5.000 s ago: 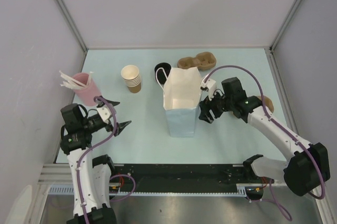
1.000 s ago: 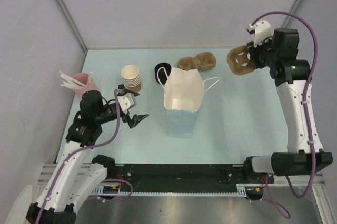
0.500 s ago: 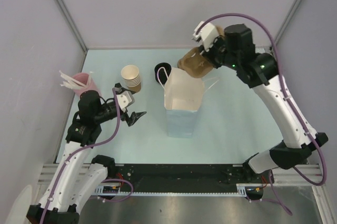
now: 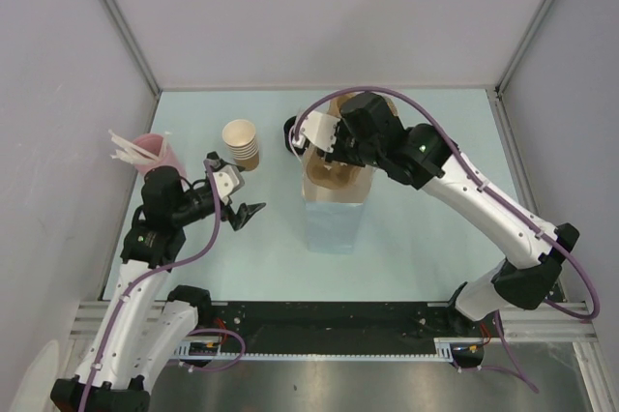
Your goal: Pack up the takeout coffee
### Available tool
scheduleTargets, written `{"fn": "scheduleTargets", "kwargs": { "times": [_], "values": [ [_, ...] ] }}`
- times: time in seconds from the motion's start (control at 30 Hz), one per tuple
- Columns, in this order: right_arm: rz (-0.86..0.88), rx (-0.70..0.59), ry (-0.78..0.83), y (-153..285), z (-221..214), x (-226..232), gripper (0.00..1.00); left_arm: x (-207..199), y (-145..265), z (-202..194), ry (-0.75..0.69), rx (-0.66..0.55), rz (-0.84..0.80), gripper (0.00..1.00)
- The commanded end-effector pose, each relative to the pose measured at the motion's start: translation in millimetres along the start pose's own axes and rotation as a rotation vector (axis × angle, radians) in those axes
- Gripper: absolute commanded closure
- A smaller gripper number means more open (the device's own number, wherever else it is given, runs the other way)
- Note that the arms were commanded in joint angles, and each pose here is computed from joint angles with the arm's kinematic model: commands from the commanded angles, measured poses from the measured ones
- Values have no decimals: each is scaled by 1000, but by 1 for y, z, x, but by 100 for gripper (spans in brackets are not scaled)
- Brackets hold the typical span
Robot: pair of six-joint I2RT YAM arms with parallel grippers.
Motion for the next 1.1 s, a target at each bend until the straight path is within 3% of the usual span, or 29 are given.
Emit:
{"fn": "scheduleTargets", "kwargs": {
  "times": [0.0, 0.57, 1.07],
  "values": [
    [7, 51, 88, 6, -9, 12, 66, 4, -1, 1, -17, -17, 11, 0],
    [207, 66, 170, -9, -14, 67, 66, 4, 0, 1, -15, -17, 9, 0],
    [362, 42, 145, -33, -10, 98, 67, 3, 0, 2, -17, -21, 8, 0]
  ]
}}
Point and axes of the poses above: each gripper's point midway between its finger pads, its own y axis back along the fingers, its own x axis along the line the jaws close on, z = x × y, the point moved 5 cm from there along y, back along the fingers, and after that the axes turned 6 degrees about y, right-handed, at the moved point
